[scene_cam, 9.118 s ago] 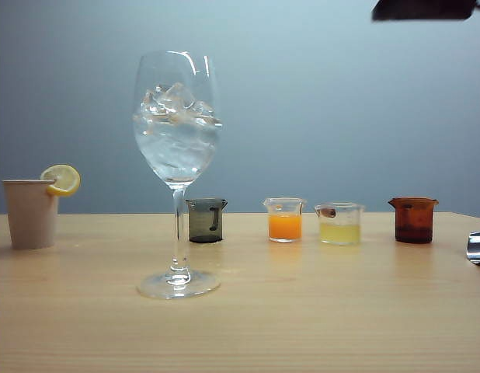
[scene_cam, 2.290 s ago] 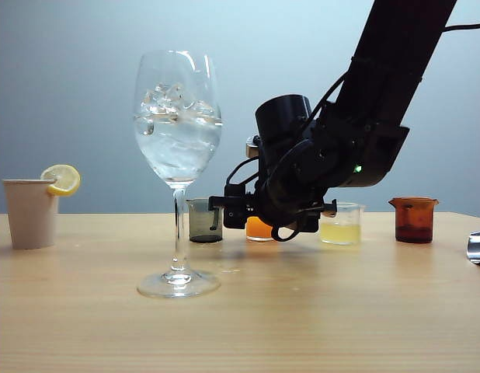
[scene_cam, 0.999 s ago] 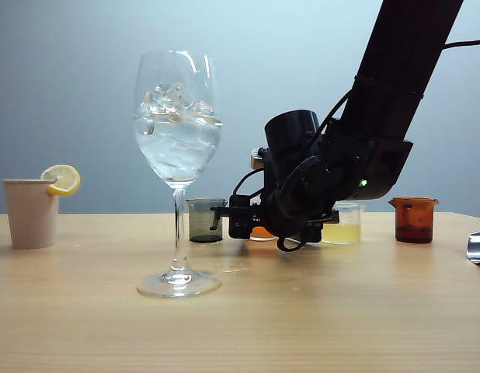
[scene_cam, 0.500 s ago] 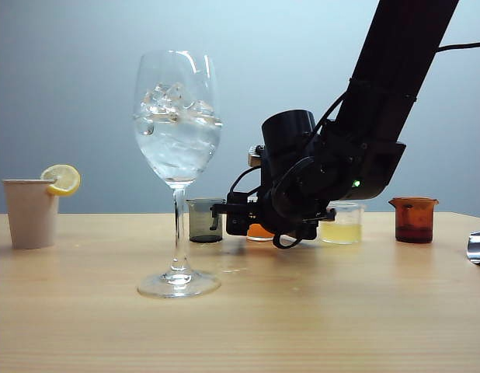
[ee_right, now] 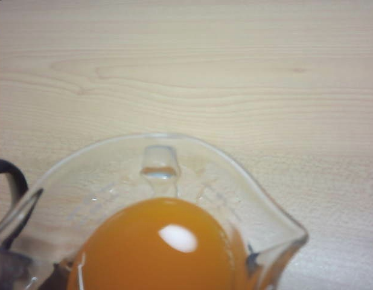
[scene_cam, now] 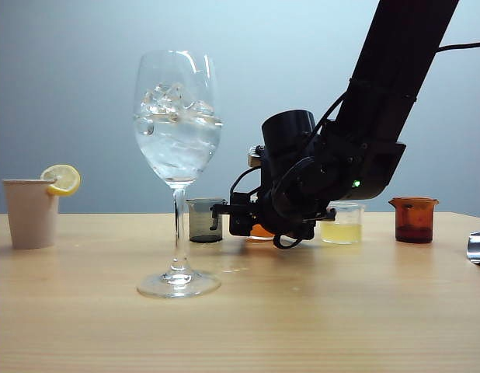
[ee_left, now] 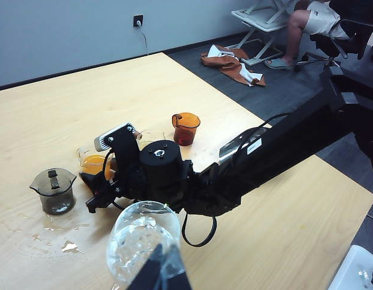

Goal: Pick up the second measuring cup from the left, pour the orange juice inside into the goblet, and finally put the measuring cup back in its original place.

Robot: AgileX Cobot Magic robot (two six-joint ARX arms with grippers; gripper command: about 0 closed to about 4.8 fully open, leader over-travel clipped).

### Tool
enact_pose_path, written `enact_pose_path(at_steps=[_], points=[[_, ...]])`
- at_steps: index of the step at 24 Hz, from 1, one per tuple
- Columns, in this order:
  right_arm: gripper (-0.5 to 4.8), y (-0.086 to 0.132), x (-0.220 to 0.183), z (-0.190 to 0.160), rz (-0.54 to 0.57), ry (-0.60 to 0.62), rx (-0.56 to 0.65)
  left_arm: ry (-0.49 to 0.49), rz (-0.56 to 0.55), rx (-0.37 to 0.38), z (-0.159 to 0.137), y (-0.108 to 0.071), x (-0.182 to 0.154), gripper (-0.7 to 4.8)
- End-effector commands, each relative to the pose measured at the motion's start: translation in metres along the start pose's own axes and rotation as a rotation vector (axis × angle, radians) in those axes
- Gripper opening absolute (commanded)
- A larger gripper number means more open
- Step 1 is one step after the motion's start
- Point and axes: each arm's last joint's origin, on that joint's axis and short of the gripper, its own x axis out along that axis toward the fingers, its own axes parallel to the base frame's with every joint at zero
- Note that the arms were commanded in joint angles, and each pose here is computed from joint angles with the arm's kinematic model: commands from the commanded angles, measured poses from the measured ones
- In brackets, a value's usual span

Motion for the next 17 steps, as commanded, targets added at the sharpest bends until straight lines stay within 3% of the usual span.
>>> enact_pose_path(at_steps=[1, 2, 4, 8, 10, 17], points=[[2.62, 0.0011, -0.0002, 0.0036, 0.005, -0.018, 0.005, -0.019, -0.01, 0.007, 0.0029, -0.001, -0.0017, -0.06], [2.5, 0.0011, -0.0002, 0.0036, 0.005, -0.018, 0.005, -0.019, -0.01, 0.006, 0.0028, -0.001, -0.0016, -0.06], [1.75, 0.0012, -0.0002, 0.0033, 0.01, -0.014, 0.004, -0.019, -0.01, 0.007, 0.0029, -0.001, -0.0017, -0.06], [1.74, 0.002, -0.0004, 0.0038, 0.031, -0.012, -0.021, -0.019, -0.01, 0.006, 0.0028, -0.001, -0.0016, -0.06], [1.39, 0.0023, -0.0009, 0.0052, 0.032, -0.015, -0.021, -0.019, -0.01, 0.007, 0.0029, -0.001, -0.0017, -0.06], [1.38, 0.0029, -0.0038, 0.0127, 0.032, -0.016, -0.025, -0.019, -0.01, 0.007, 0.0029, -0.001, -0.0018, -0.06]])
